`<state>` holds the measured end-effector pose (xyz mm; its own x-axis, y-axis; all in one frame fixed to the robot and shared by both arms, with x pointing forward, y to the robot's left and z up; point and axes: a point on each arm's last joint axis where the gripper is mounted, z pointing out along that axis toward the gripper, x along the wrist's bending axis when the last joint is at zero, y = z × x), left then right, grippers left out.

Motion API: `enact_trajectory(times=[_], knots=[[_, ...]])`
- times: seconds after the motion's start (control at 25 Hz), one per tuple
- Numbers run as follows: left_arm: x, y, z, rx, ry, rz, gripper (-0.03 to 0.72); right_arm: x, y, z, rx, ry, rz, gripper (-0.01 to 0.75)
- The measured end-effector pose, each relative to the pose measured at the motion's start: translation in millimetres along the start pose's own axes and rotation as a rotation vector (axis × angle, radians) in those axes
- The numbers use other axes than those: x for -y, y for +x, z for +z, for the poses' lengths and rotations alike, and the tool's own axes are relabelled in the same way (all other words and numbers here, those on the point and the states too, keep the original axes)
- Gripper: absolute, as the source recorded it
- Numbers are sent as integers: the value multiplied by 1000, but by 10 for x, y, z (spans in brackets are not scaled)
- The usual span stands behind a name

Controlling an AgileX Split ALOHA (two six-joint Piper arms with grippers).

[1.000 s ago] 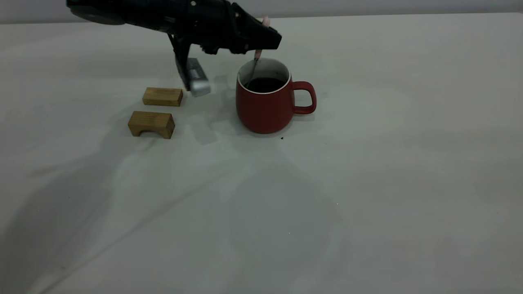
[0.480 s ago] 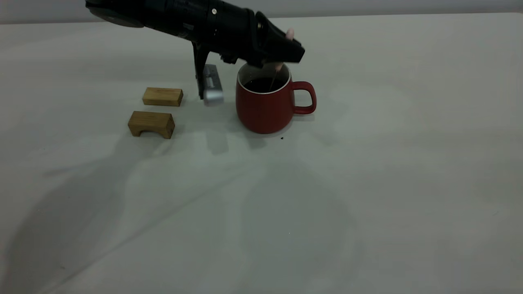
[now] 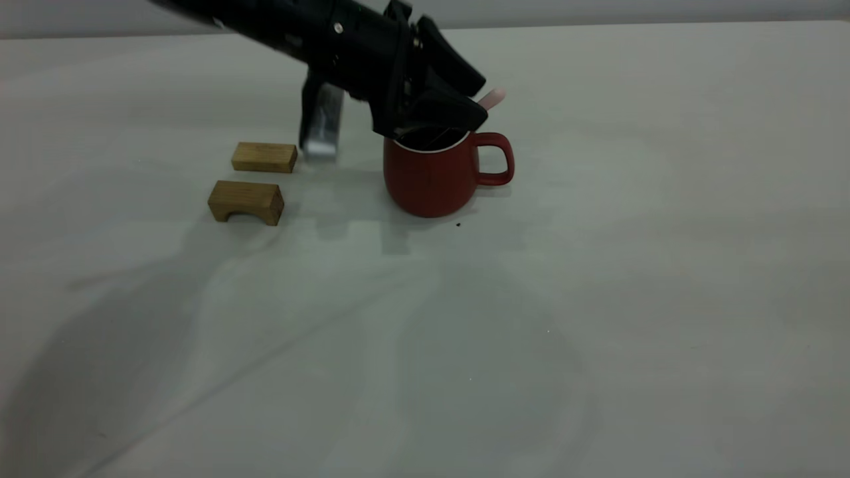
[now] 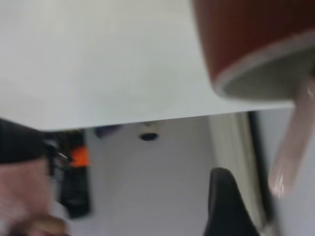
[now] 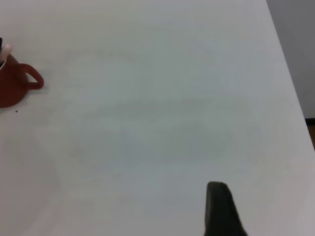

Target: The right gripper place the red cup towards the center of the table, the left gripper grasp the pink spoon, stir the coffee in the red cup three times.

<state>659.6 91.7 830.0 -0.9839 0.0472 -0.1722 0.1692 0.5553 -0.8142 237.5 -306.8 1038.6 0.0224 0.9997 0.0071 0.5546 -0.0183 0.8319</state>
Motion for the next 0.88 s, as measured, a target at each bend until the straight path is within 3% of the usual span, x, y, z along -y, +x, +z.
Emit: enact_trajectory(times=[0.16, 0.4, 0.68, 0.88], knots=[[271, -17, -223, -64, -72, 288, 514, 0, 0, 0, 0, 0, 0, 492], [717, 76, -600, -272, -292, 746, 481, 0, 0, 0, 0, 0, 0, 492], [1461, 252, -1270, -415, -470, 1112, 471, 0, 0, 0, 0, 0, 0, 492], [1985, 477, -1868, -448, -661, 1353, 469, 0, 0, 0, 0, 0, 0, 492]])
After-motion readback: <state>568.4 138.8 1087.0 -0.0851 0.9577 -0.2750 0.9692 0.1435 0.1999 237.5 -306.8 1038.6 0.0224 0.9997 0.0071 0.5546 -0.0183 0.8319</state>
